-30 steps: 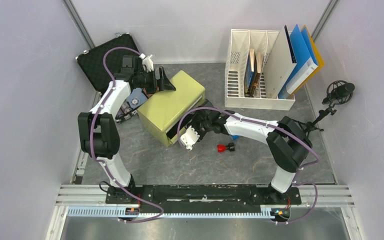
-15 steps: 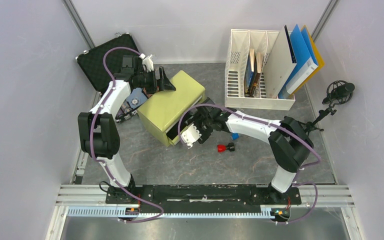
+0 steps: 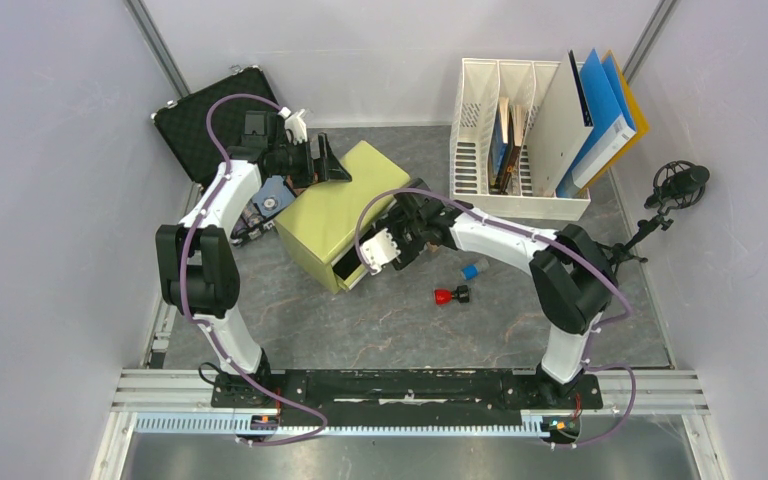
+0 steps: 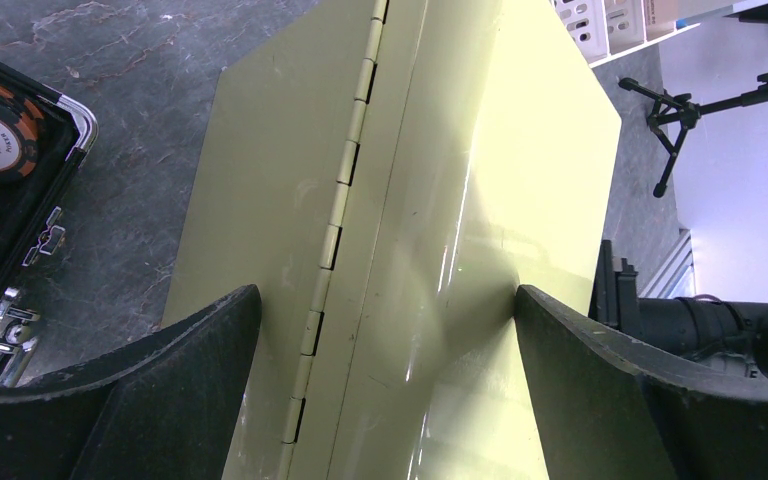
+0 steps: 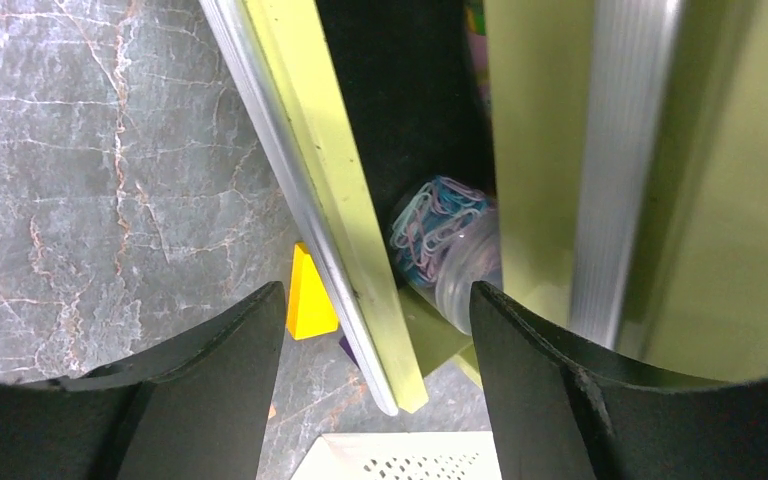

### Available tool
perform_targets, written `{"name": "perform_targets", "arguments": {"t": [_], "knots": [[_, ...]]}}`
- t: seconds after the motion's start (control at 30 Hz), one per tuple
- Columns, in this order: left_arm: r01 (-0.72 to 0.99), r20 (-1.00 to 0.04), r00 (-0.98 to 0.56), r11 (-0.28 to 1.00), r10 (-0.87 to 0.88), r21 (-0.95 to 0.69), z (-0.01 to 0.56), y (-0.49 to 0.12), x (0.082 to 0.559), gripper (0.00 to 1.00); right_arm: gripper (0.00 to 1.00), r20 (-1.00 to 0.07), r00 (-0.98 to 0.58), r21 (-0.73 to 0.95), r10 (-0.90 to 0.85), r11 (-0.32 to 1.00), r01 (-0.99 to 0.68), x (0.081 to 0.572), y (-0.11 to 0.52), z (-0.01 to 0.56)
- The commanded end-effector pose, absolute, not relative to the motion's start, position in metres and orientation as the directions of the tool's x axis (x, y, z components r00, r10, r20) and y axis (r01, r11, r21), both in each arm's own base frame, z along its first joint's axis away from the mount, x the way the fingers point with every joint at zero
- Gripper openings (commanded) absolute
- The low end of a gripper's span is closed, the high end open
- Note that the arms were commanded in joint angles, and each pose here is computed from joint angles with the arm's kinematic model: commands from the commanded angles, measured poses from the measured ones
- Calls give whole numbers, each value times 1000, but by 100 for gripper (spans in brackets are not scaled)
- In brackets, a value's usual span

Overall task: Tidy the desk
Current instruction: Open the drawer in the storage box.

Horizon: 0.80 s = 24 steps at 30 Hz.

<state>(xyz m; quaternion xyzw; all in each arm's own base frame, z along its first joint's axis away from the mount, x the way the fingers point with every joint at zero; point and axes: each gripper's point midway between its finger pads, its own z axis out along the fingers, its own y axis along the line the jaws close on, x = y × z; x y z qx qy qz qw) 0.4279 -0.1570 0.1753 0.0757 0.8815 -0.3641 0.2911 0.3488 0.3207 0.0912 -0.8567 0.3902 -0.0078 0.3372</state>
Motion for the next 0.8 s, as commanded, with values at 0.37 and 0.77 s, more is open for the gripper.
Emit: {"name": "perform_targets", "arguments": {"t": [0.37,0.77], "knots": [[203,-460,-887,859,-41,-469,101,-126,425,99,73,-225,682,-581,-696,-466,-667,375,317,76],[203,-458,-888,858,-41,-471,101,-126,425,99,73,-200,675,-677,-710,-398,-619,390,317,72]]}}
